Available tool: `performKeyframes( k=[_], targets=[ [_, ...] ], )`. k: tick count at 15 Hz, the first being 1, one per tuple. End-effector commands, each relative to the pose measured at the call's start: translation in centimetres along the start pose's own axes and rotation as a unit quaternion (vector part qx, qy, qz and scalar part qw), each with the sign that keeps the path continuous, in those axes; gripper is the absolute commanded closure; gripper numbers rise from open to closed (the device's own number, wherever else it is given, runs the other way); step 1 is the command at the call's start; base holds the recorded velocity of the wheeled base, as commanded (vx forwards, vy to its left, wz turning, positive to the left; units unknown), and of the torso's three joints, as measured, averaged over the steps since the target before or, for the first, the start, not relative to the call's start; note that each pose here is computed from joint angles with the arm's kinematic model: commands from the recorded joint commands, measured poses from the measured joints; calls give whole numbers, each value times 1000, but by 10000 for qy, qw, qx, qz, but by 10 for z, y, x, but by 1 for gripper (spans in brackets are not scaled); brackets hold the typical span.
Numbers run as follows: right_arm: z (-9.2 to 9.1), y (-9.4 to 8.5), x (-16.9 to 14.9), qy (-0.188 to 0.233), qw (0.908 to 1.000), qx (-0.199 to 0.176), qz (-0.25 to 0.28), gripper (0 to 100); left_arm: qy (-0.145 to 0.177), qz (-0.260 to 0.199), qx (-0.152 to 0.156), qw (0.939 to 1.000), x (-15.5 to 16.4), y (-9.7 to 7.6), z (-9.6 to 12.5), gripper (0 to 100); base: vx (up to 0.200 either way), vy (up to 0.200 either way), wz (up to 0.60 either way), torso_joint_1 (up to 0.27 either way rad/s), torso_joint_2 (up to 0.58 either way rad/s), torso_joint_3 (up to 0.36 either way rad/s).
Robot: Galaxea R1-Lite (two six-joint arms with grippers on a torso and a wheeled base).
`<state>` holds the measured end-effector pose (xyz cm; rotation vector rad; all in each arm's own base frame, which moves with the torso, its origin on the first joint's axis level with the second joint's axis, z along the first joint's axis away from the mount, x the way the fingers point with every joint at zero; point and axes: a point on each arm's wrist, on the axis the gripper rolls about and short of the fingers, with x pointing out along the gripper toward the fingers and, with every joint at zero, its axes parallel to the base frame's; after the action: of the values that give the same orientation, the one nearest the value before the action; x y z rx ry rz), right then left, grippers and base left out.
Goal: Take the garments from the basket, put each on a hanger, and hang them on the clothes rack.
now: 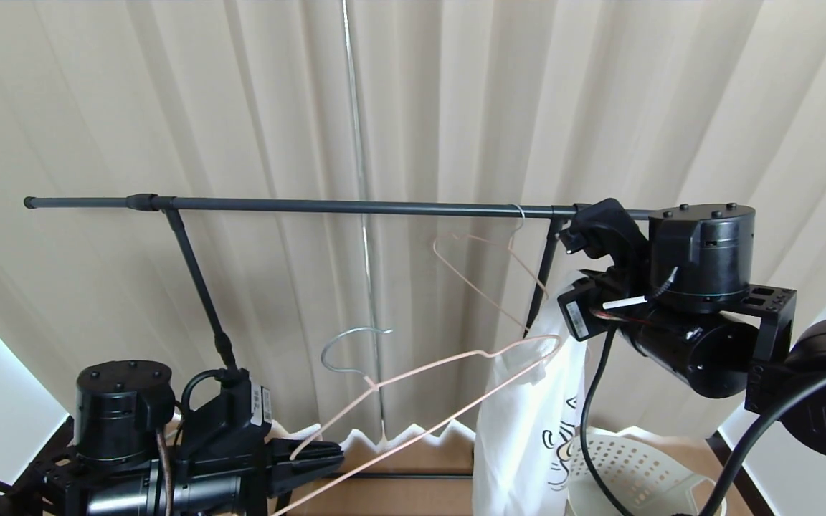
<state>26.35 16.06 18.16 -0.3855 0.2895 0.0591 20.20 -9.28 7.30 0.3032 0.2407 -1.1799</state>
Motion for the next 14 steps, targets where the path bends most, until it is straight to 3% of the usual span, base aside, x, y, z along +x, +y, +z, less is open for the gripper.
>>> performKeyframes(
  k=[1,4,14],
  targets=[
    [0,3,-2,-14,10000,-25,58,100,28,-120,-153,9998,12,3,-1,100,0,0,0,0,0,0],
    [0,3,-3,-25,10000,-15,71,100,-59,-41,-508,9987,21,8,8,100,0,0,0,0,0,0],
    [2,25,-16,-135,9988,-144,446,100,-128,-31,-670,9977,34,10,17,100,0,0,0,0,0,0]
  ],
)
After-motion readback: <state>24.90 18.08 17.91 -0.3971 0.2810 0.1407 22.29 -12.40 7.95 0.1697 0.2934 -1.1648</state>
